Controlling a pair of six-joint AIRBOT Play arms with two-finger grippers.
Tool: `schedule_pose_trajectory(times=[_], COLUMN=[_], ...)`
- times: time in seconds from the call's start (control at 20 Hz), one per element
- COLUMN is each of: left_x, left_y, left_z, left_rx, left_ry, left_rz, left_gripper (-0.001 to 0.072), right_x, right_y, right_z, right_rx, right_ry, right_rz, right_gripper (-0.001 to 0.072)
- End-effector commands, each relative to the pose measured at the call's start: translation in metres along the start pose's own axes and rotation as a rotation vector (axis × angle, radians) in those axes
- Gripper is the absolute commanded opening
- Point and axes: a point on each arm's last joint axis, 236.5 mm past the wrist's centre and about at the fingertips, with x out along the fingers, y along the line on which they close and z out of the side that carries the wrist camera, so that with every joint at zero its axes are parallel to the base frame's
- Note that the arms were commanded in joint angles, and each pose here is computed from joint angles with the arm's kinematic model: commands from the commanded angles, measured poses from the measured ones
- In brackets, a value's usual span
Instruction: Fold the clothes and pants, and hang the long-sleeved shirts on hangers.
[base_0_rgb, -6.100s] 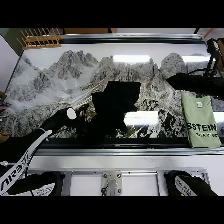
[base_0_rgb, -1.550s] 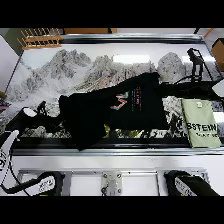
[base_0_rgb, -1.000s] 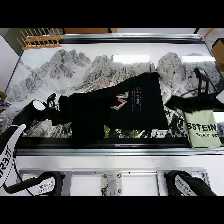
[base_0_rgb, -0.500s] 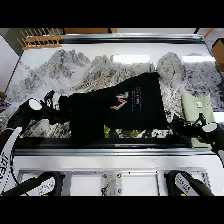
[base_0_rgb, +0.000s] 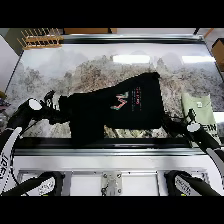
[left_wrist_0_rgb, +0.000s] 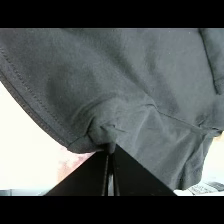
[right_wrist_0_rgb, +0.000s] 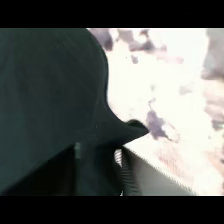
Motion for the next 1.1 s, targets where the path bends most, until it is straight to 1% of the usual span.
schedule_pose_trajectory(times=[0.0, 0.05, 0.15, 0.25, 0.35, 0.45, 0.55, 0.65, 0.8, 0.95, 1.05], left_x=[-0.001, -0.001, -0.008, -0.045, -0.119, -0.213, -0.308, -0.392, -0.482, -0.529, -0.548], left_y=[0.0, 0.0, -0.003, -0.014, -0.043, -0.08, -0.119, -0.155, -0.183, -0.197, -0.201], left_z=[0.001, 0.001, 0.006, 0.03, 0.062, 0.076, 0.067, 0.036, -0.03, -0.09, -0.118], left_rx=[0.0, -0.001, 0.003, 0.026, 0.095, 0.191, 0.296, 0.397, 0.46, 0.488, 0.491], left_ry=[-0.002, -0.003, -0.012, -0.092, -0.253, -0.446, -0.667, -0.881, -1.127, -1.272, -1.33], left_rz=[0.0, 0.0, -0.005, -0.026, -0.058, -0.087, -0.112, -0.143, -0.195, -0.249, -0.281], left_gripper=[0.0006, 0.0006, 0.0006, 0.0006, 0.0006, 0.0006, 0.0006, 0.0006, 0.0006, 0.0006, 0.0006], right_x=[0.002, 0.001, -0.01, -0.043, -0.107, -0.202, -0.3, -0.387, -0.486, -0.537, -0.557], right_y=[0.009, 0.013, 0.031, 0.066, 0.119, 0.184, 0.241, 0.279, 0.3, 0.292, 0.285], right_z=[0.001, 0.003, 0.015, 0.052, 0.103, 0.146, 0.162, 0.153, 0.118, 0.084, 0.069], right_rx=[-0.12, -0.177, -0.289, -0.428, -0.578, -0.708, -0.791, -0.848, -0.907, -0.939, -0.936], right_ry=[-0.021, -0.015, -0.014, -0.071, -0.206, -0.406, -0.62, -0.803, -1.003, -1.117, -1.16], right_rz=[0.015, 0.021, 0.047, 0.072, 0.096, 0.14, 0.214, 0.292, 0.371, 0.382, 0.382], right_gripper=[0.0028, 0.001, 0.0009, 0.0009, 0.0009, 0.0009, 0.0009, 0.0009, 0.0009, 0.0009, 0.0009])
